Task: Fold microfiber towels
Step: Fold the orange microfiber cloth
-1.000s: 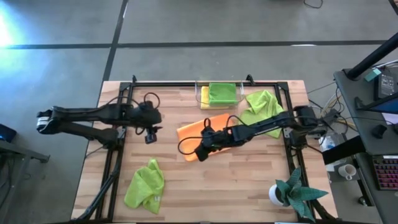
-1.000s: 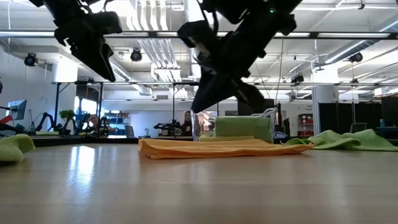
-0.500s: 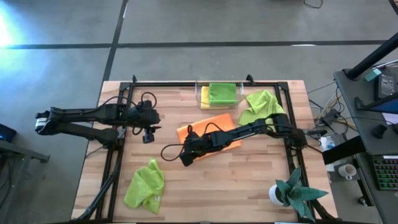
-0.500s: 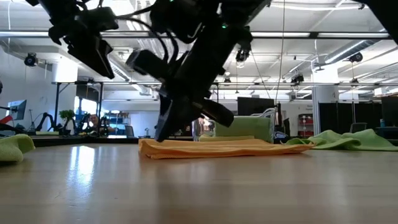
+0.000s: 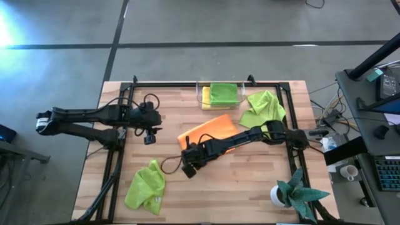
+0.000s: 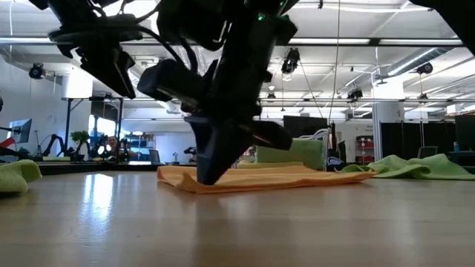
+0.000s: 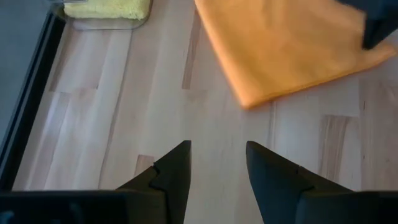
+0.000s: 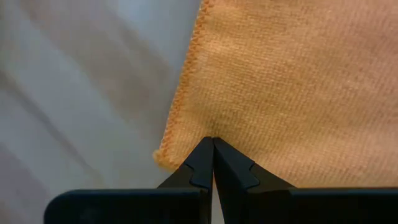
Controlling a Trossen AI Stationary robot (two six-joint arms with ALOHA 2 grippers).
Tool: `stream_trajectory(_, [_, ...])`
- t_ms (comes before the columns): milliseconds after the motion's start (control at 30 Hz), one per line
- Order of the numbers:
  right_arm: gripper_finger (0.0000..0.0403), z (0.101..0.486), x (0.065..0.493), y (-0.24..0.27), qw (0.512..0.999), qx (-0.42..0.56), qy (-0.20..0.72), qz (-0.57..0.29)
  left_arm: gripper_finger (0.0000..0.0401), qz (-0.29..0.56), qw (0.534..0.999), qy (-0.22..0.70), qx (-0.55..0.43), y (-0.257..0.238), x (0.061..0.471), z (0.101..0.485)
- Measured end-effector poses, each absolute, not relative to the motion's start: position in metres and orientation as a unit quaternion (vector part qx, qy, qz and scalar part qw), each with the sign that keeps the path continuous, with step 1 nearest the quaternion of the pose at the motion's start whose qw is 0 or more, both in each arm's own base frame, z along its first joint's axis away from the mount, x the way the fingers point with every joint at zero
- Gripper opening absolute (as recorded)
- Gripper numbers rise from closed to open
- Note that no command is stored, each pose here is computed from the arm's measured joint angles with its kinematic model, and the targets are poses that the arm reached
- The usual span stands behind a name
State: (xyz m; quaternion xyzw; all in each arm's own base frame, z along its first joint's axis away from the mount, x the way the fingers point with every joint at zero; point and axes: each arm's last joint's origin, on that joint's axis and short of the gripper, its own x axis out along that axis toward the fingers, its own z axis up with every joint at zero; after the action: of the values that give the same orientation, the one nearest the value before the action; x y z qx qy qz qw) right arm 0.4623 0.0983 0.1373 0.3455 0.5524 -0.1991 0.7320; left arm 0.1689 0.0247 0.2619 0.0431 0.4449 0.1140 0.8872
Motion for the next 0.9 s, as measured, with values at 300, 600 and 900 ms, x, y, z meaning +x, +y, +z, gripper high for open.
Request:
stream_trajectory(300, [0.0008,0.141,0.432,0.147,0.702,0.294,0.629,-0.159,0.0138,0.059,0.895,0.44,0.042,0.024,0.184,0.256])
stream_trajectory(600, [0.0008,0.145,0.398,0.173,0.661,0.232,0.692,-0.173,0.0138,-0.036,0.924,0.381,0.01,0.021,0.216,0.251])
stream_trajectory(900, [0.0008,0.152,0.386,0.175,0.654,0.186,0.715,-0.159,0.0138,-0.111,0.933,0.341,0.019,0.012,0.255,0.232])
